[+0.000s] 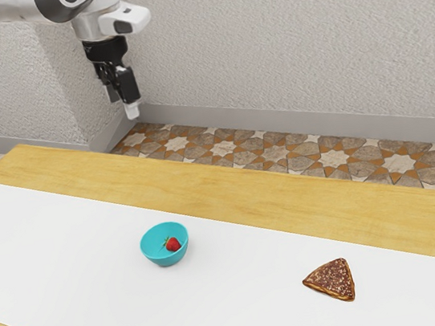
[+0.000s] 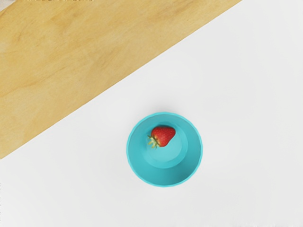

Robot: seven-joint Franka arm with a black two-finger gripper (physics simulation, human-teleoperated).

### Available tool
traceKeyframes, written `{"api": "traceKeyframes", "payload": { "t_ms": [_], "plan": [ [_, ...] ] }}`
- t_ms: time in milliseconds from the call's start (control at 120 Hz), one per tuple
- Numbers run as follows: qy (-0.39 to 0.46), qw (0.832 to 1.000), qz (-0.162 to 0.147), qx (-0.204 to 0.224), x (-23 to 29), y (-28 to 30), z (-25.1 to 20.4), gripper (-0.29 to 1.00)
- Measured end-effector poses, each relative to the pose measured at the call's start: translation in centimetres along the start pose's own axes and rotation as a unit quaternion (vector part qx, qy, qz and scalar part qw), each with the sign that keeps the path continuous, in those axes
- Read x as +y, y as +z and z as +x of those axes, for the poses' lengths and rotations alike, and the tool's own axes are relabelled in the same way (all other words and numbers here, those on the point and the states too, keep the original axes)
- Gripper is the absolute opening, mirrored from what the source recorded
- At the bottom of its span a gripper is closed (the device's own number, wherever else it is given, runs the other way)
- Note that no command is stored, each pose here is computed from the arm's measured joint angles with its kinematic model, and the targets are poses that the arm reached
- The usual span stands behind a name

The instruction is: Take strawberry from the bowl

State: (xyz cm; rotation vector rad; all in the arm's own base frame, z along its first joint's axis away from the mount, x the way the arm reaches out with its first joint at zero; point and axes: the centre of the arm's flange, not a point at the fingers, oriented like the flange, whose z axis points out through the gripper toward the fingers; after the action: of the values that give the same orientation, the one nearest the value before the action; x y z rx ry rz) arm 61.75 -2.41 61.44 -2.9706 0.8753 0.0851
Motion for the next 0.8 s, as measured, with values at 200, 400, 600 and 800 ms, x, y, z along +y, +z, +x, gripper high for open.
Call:
{"api": "traceKeyframes", "payload": {
  "t_ms": [200,400,600,800],
  "plan": [
    [0.036,0.999,-0.001,-0.001,0.1,0.0,0.0,0.70],
    [0.200,0.979,-0.022,-0.034,4.4,9.5,2.8,0.70],
    [0.332,0.943,-0.015,-0.029,3.2,21.7,5.8,0.66],
    [0.408,0.913,-0.005,-0.014,2.1,27.6,5.4,0.59]
  ]
}}
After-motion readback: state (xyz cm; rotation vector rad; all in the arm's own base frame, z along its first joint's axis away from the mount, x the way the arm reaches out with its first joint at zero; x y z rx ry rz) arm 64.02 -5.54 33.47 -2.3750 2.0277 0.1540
